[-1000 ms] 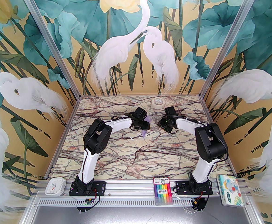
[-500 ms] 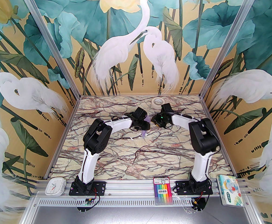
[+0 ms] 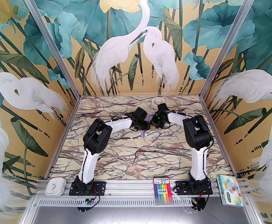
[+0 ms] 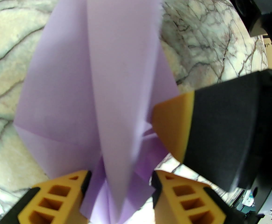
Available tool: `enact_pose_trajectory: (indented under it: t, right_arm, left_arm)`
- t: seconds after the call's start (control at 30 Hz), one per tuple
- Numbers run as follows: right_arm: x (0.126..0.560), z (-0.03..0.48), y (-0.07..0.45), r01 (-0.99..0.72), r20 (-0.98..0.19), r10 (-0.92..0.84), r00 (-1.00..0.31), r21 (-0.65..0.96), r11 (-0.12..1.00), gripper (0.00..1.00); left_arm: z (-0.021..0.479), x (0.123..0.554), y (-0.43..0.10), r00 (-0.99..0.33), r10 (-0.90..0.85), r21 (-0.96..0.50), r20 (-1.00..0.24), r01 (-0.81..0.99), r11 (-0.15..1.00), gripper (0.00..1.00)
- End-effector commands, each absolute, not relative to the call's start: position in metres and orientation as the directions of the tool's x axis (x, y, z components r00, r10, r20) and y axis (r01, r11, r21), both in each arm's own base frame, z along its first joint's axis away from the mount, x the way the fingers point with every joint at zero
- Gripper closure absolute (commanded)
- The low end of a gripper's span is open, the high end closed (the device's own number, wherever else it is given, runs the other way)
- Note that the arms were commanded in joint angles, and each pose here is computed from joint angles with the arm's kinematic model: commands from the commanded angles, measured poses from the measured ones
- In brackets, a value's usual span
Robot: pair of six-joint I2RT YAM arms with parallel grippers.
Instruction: Fold a paper plane with a square sheet of paper (fold left side to right side)
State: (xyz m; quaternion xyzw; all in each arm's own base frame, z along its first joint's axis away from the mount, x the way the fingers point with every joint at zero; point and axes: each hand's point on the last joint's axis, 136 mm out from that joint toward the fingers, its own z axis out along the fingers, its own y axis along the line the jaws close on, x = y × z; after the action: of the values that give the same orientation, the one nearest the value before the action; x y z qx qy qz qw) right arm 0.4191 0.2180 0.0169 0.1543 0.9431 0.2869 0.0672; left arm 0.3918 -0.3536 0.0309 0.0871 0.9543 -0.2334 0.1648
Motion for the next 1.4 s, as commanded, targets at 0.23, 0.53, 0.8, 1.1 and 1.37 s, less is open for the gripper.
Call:
enact_pose_trajectory:
  t: [0.23, 0.53, 0.8, 1.1, 1.37]
  right_arm:
    - [0.406, 0.003, 0.207, 0.258, -0.023, 0.311, -0.950, 0.507, 0.823, 0.83]
    - [0.405, 0.001, 0.208, 0.262, -0.018, 0.314, -0.949, 0.510, 0.819, 0.83]
    - [0.407, 0.003, 0.208, 0.263, -0.025, 0.321, -0.947, 0.516, 0.815, 0.82]
    - [0.406, 0.011, 0.204, 0.264, -0.054, 0.339, -0.939, 0.516, 0.815, 0.79]
    - [0.403, 0.029, 0.177, 0.305, -0.120, 0.414, -0.902, 0.501, 0.810, 0.76]
  left_arm:
    - [0.052, 0.391, -0.351, -0.915, 0.065, -0.443, -0.399, 0.254, 0.860, 0.48]
    - [0.041, 0.392, -0.348, -0.926, 0.066, -0.441, -0.372, 0.239, 0.865, 0.52]
    - [0.023, 0.392, -0.343, -0.922, 0.129, -0.328, -0.366, 0.257, 0.909, 0.61]
    - [0.014, 0.392, -0.345, -0.908, 0.198, -0.197, -0.369, 0.284, 0.938, 0.70]
    - [0.009, 0.391, -0.342, -0.908, 0.211, -0.158, -0.363, 0.283, 0.946, 0.80]
